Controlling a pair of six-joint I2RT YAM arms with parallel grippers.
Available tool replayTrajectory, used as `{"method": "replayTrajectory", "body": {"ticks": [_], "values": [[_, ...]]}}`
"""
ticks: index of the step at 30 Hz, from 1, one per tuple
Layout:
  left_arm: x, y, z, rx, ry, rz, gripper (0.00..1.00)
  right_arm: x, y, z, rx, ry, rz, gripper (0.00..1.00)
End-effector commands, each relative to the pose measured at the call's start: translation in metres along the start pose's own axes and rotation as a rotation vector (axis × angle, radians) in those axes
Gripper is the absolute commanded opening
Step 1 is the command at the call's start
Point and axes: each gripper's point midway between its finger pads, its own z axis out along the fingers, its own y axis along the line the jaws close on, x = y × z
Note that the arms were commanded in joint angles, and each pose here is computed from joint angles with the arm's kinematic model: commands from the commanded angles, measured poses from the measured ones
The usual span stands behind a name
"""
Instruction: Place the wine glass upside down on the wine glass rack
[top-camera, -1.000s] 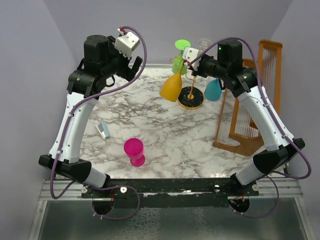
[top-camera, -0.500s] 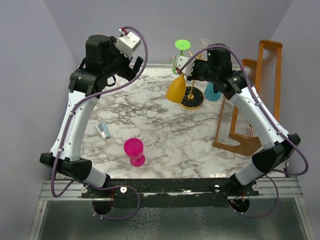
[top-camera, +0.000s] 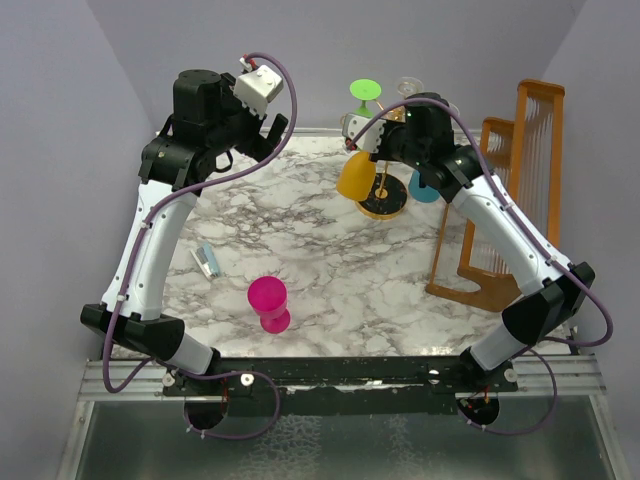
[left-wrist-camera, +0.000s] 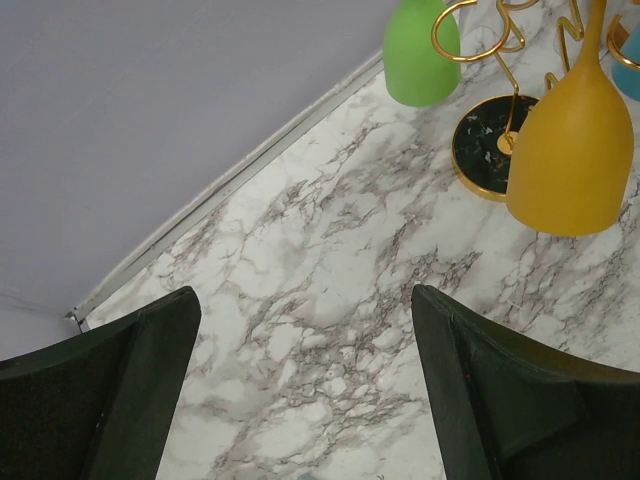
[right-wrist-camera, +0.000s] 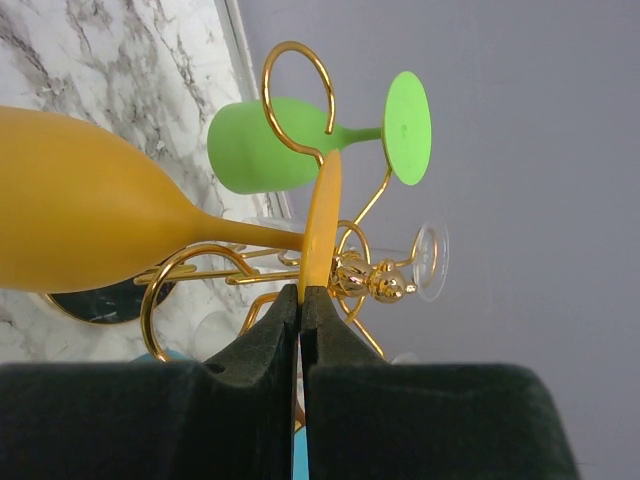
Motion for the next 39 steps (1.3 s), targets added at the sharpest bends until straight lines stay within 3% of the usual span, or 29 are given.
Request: {"method": "replayTrajectory", "body": {"ticks": [1, 39], "values": [[-0.007, 0.001, -0.001, 0.009, -0.027, 0.005, 0.90, 0.001, -0.014, 0.002, 0.079, 0.031, -0.012, 0.01], [-0.004, -0.004, -0.004, 0.025, -0.030, 0.005, 0.90, 0.021, -0.016, -0.028, 0.123, 0.128, -0.046, 0.01]]}}
